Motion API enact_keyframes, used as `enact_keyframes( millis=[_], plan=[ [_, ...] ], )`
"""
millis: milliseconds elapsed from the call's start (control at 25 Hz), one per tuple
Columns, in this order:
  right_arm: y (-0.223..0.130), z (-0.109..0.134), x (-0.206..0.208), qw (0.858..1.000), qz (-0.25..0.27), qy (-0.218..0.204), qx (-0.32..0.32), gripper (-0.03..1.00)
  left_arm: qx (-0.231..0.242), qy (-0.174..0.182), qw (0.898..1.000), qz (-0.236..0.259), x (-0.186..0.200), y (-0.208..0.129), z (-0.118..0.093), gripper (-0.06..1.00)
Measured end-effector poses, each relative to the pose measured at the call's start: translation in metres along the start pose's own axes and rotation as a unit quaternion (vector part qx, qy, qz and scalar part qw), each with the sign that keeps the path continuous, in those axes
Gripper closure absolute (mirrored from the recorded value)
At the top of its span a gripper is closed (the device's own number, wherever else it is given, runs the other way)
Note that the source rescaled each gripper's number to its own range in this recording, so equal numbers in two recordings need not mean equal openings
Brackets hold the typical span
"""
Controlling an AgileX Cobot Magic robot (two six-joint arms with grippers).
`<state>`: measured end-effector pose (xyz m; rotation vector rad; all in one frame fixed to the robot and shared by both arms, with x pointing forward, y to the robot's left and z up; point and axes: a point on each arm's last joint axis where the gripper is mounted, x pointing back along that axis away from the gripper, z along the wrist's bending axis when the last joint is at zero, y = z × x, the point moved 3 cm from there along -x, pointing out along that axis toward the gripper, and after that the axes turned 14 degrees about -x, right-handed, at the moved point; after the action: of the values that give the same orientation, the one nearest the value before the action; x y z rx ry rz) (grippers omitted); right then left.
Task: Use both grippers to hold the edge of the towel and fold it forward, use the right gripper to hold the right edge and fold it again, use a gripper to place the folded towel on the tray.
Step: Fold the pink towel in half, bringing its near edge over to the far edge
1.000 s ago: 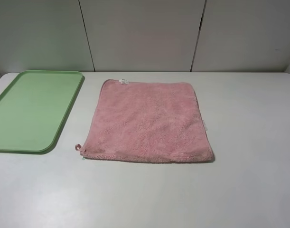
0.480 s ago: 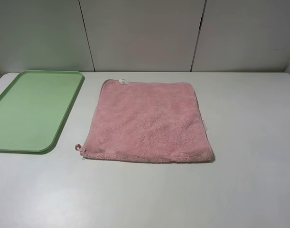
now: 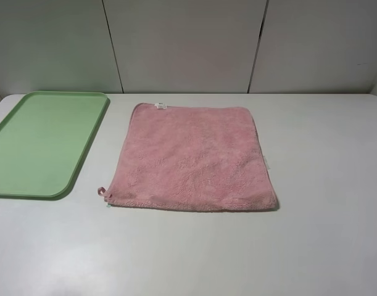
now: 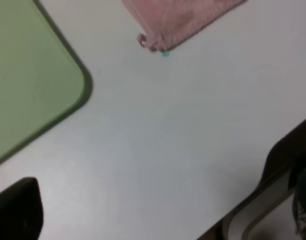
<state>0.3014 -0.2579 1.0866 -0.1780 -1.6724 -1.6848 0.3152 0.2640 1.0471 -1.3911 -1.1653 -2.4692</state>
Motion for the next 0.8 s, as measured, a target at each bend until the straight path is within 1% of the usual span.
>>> enact_keyframes(
  millis=[200,400,560,680,800],
  plan=[
    [0.006,0.004,-0.022,0.996,0.055,0.03,0.063,-0.03,-0.074,-0.006,0.997,0.034,-0.013,0.006,0.001,-0.05],
    [0.011,0.008,-0.045,0.986,0.095,0.05,0.129,-0.03,-0.156,0.003,0.986,0.063,-0.026,0.014,0.002,-0.05],
    [0.015,0.006,-0.065,0.975,0.118,0.048,0.183,-0.03,-0.214,0.015,0.974,0.08,-0.034,0.021,0.002,-0.05],
    [0.018,0.001,-0.08,0.965,0.13,0.038,0.224,-0.03,-0.259,0.029,0.961,0.09,-0.04,0.026,0.003,-0.05],
    [0.018,-0.003,-0.095,0.951,0.156,0.032,0.265,-0.03,-0.304,0.048,0.946,0.101,-0.046,0.032,0.004,-0.05]
  ],
)
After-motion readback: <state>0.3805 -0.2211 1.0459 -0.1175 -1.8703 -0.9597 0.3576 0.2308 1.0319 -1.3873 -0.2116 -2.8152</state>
